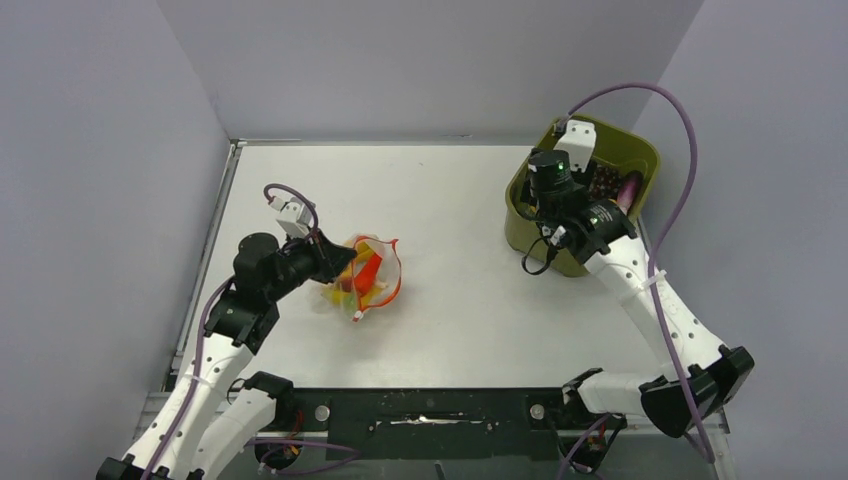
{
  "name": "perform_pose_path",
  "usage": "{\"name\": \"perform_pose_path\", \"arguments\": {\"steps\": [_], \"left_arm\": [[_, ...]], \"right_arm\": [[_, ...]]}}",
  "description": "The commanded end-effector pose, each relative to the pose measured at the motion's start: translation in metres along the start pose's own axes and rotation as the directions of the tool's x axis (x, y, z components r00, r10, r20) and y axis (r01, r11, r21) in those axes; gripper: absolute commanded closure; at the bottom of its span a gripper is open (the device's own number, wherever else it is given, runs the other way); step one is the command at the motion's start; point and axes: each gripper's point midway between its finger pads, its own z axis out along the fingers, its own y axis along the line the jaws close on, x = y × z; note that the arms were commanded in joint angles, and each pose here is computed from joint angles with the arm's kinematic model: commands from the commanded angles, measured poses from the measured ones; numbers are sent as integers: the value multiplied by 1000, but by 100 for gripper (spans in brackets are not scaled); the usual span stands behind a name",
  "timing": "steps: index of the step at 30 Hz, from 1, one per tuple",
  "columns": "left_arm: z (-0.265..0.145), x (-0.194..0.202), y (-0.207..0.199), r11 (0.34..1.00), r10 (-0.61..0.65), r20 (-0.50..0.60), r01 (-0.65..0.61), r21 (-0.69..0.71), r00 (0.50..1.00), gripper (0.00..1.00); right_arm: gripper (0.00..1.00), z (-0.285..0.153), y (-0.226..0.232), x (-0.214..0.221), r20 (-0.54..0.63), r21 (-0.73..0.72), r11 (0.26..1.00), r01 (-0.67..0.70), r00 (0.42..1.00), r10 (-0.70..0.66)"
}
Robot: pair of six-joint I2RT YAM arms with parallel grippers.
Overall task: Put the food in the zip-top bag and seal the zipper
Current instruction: Pick up the fake fruit from the bin, then place the fake fruit in the zipper food storage bag.
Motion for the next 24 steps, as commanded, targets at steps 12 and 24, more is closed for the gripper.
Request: {"name": "perform_pose_path", "arguments": {"steps": [12,24], "left_arm": [[8,-49,-14,998,-59,84,60,-3,995,100],[9,-50,-14,995,-95,84,95,-8,992,100]], "right_arm": [[54,-112,147,-2,198,-704,703,95,978,66],[53,-166,232,55,117,-922,379,77,990,84]]}}
